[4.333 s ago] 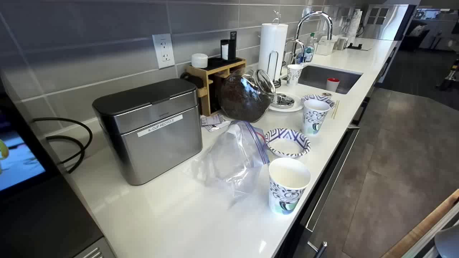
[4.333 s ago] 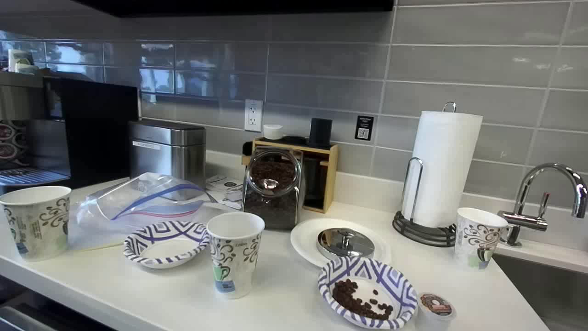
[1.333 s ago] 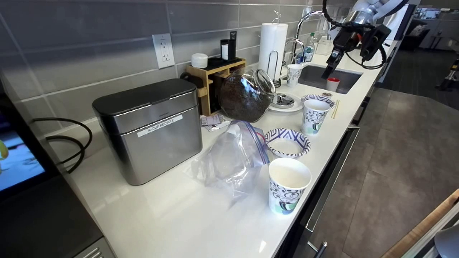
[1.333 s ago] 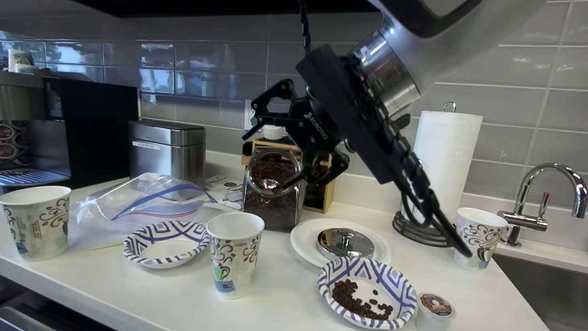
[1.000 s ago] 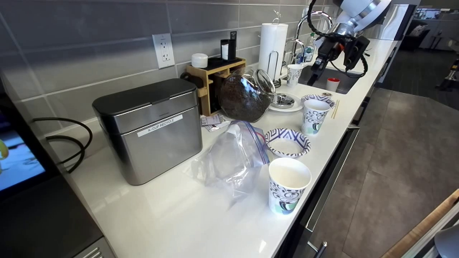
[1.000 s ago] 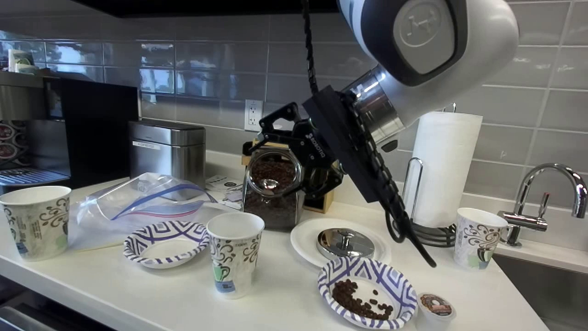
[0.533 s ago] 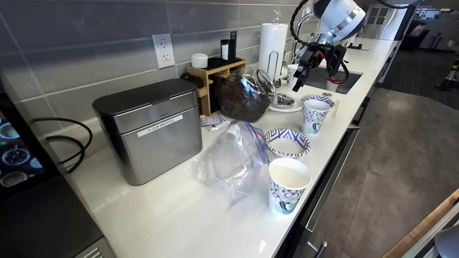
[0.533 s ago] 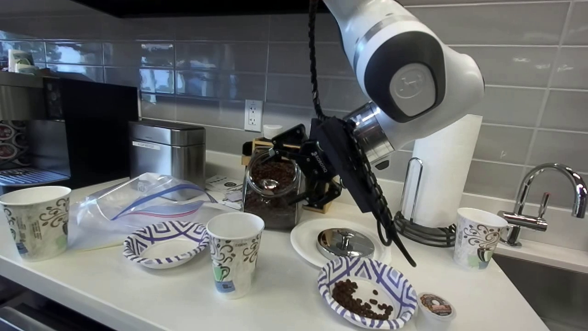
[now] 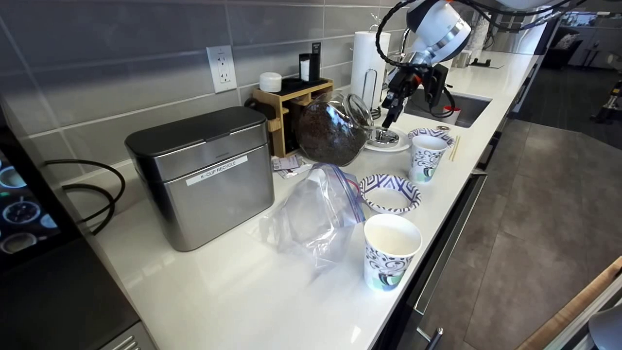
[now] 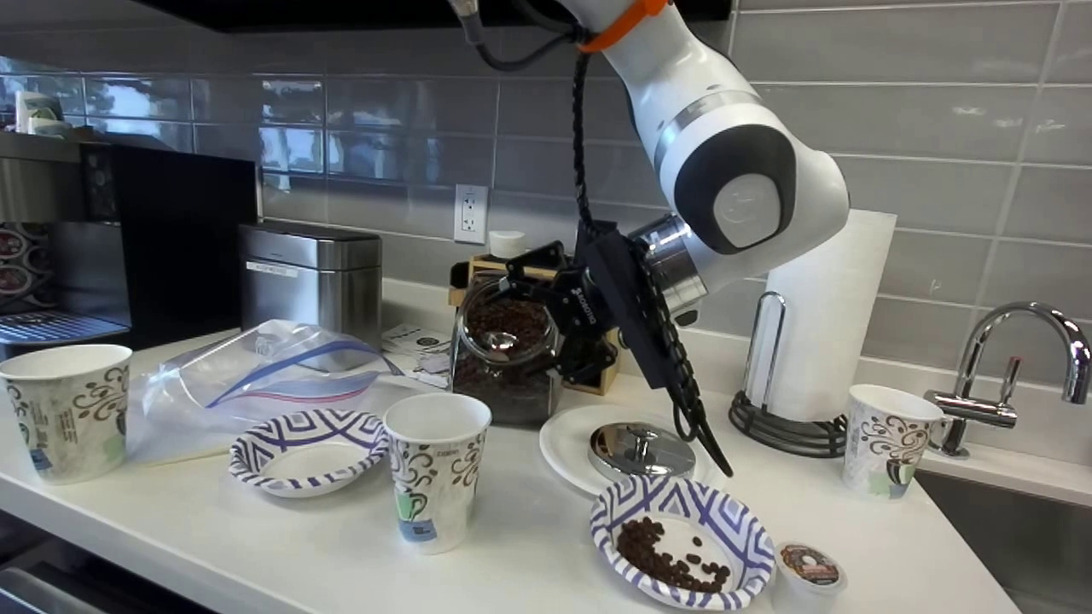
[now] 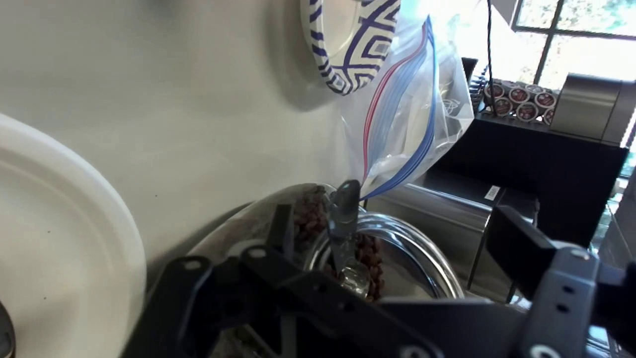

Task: Empty a scoop of coffee grounds into the paper cup

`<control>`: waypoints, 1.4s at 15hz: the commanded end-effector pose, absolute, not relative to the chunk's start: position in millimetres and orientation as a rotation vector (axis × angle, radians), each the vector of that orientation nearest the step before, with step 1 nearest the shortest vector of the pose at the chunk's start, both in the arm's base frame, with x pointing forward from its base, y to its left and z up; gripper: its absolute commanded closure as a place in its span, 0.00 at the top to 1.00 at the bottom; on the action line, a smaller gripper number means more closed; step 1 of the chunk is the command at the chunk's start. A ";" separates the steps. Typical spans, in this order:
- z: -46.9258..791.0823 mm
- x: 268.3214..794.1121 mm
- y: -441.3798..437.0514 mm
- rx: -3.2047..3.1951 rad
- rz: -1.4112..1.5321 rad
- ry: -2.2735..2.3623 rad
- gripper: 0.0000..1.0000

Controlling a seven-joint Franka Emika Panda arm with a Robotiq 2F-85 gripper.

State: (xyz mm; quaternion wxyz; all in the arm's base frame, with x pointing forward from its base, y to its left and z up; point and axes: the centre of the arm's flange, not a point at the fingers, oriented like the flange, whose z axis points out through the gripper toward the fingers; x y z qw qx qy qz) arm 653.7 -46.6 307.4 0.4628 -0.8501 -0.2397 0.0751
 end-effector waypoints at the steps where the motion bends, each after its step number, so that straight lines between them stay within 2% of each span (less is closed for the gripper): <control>1: 302.3 673.4 -38.7 -2.060 0.258 -0.586 1.00; 12: 287.5 681.9 -18.0 -2.045 0.322 -0.582 1.00; 13: 286.8 682.4 -16.7 -2.043 0.324 -0.582 0.83; 14: 286.3 682.7 -15.7 -2.041 0.326 -0.583 0.72; 16: 284.0 682.7 -15.9 -2.047 0.341 -0.580 0.58; 17: 282.4 682.7 -16.8 -2.052 0.350 -0.578 0.66; 18: 280.7 682.7 -17.6 -2.056 0.363 -0.575 0.80; 21: 279.0 680.3 -17.6 -2.049 0.410 -0.569 0.95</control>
